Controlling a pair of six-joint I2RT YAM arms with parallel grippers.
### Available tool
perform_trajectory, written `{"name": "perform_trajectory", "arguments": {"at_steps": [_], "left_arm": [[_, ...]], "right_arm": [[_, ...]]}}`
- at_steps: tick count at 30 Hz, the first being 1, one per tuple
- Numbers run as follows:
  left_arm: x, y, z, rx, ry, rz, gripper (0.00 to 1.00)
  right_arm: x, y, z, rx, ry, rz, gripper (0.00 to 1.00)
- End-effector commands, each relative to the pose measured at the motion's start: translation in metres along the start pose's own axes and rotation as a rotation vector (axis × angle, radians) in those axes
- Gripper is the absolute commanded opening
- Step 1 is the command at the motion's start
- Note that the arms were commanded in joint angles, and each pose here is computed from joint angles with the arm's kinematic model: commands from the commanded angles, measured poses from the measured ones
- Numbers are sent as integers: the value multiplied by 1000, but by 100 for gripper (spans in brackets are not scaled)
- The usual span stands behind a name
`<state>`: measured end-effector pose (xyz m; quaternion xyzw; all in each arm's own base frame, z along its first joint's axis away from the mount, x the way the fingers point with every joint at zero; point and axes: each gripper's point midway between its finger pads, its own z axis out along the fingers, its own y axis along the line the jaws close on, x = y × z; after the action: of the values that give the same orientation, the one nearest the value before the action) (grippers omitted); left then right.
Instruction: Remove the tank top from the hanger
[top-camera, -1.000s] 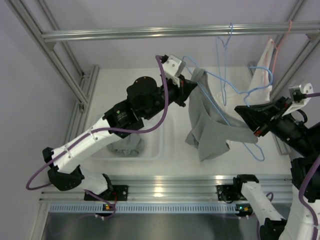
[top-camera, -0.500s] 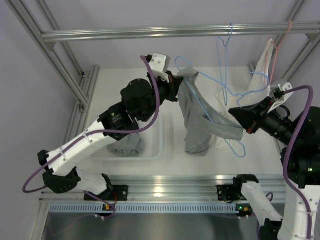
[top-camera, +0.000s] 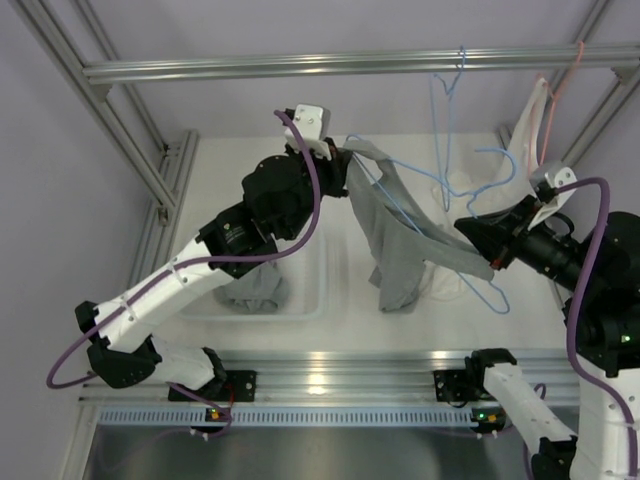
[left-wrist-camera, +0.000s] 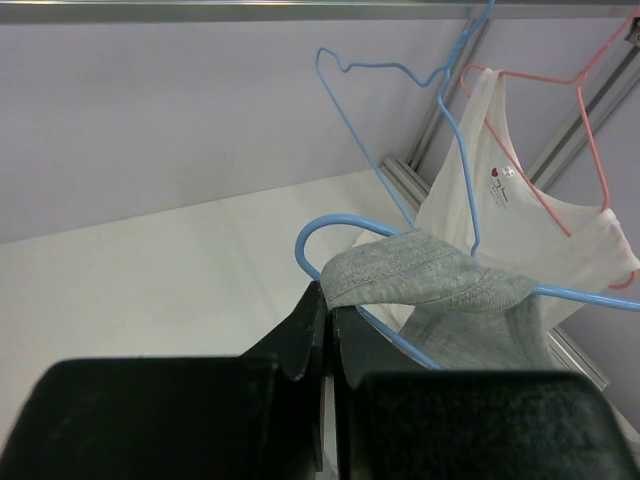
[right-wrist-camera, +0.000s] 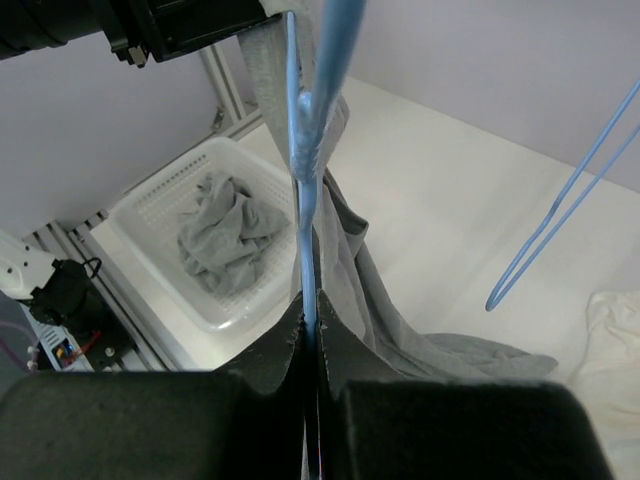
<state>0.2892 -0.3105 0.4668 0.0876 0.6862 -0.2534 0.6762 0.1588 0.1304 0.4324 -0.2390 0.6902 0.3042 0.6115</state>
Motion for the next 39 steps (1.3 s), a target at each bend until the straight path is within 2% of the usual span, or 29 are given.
{"name": "perform_trajectory", "arguments": {"at_steps": [1, 6, 12, 19, 22, 23, 26, 30, 35, 39], "left_arm": [[-28, -2, -5, 13, -82, -43, 0], [-34, 43, -2, -230, -120, -79, 0], [-46, 70, 8, -298, -155, -135, 0], [-63, 55, 18, -191, -165, -177, 0], [-74, 23, 21, -11, -168, -140, 0], [-72, 0, 21, 119, -149, -114, 0], [-65, -26, 15, 277, -127, -69, 0], [-51, -4, 22, 159, -120, -100, 0], [-40, 34, 34, -30, -119, -151, 0], [-31, 45, 42, 1, -82, -251, 0]], "right_arm": [[-16, 7, 0, -36, -21, -53, 0], [0, 13, -6, -60, 0, -136, 0], [4, 21, -11, -92, -2, -161, 0], [20, 15, 1, -103, 63, -141, 0], [30, 3, 12, -66, 117, -124, 0], [31, 2, 13, -65, 126, -119, 0], [23, -8, 16, -3, 121, -104, 0], [20, -9, 15, 9, 114, -110, 0], [15, 23, 2, -140, 55, -181, 0], [6, 25, -4, -127, 24, -198, 0]]}}
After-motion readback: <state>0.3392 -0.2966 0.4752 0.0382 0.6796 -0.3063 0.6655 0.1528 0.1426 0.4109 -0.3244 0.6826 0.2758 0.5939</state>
